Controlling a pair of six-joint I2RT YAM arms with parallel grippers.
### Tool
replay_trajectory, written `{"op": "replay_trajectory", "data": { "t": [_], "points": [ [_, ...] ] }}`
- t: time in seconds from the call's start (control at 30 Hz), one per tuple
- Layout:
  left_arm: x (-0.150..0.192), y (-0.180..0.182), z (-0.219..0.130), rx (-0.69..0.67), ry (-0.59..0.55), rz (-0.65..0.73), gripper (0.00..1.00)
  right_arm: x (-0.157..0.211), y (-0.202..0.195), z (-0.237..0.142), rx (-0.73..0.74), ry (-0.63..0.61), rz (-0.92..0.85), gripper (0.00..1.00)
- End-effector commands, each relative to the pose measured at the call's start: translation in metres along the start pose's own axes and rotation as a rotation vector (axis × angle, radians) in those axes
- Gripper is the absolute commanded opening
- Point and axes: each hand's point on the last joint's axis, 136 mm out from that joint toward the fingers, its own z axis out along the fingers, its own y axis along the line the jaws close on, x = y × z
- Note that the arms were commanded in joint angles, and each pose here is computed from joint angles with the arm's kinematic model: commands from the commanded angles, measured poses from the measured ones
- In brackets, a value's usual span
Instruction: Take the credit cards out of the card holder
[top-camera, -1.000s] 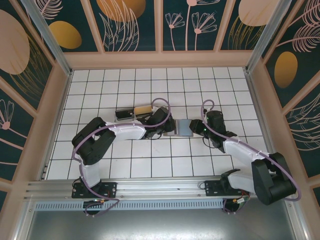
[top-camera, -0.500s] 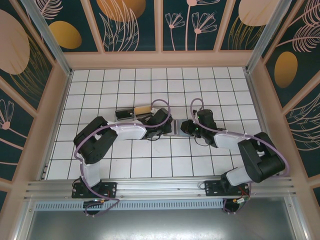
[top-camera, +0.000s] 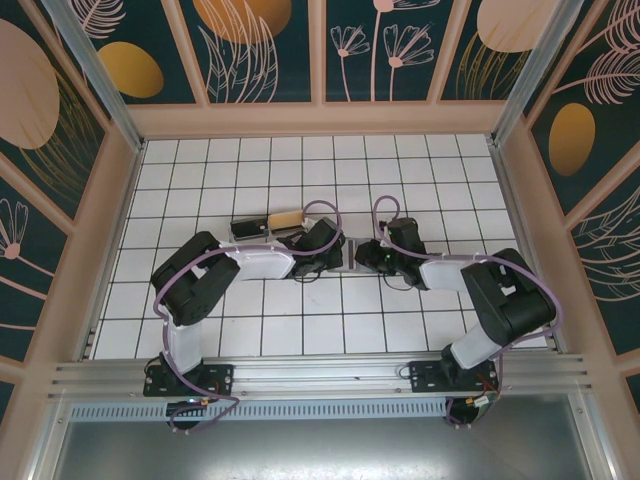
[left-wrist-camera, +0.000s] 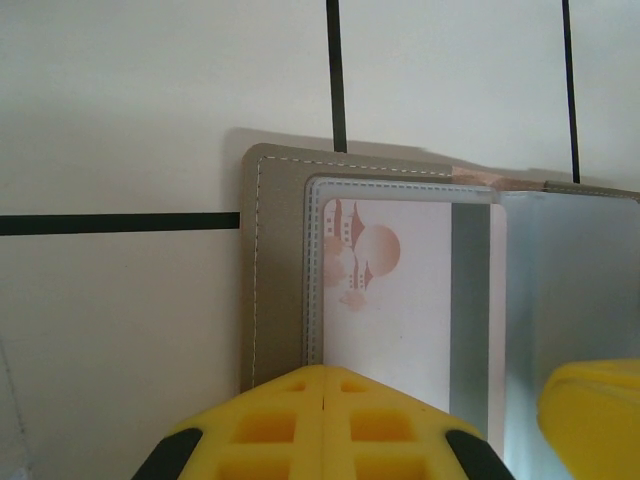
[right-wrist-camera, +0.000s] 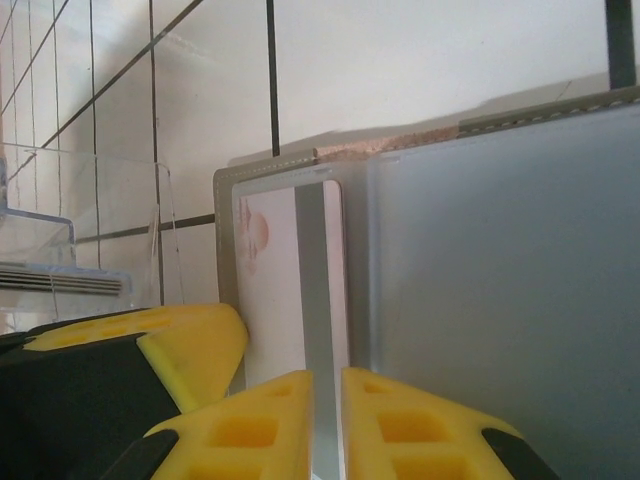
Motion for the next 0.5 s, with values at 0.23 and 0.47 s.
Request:
{"op": "replay_trajectory", "data": {
  "t": [0.23,0.47],
  "points": [
    [0.0106,0.0109,0.0072,-0.027,0.046,-0.004,0.00,-0.0018,0.0059,0.0100,-0.017,0.014,0.009,0.18],
    [0.0120,0.0096,0.0075,-0.020,0.053,-0.011,0.00,0.0004,0.0093,0.0132,-0.024,0.026,0.003,0.14]
  ]
}}
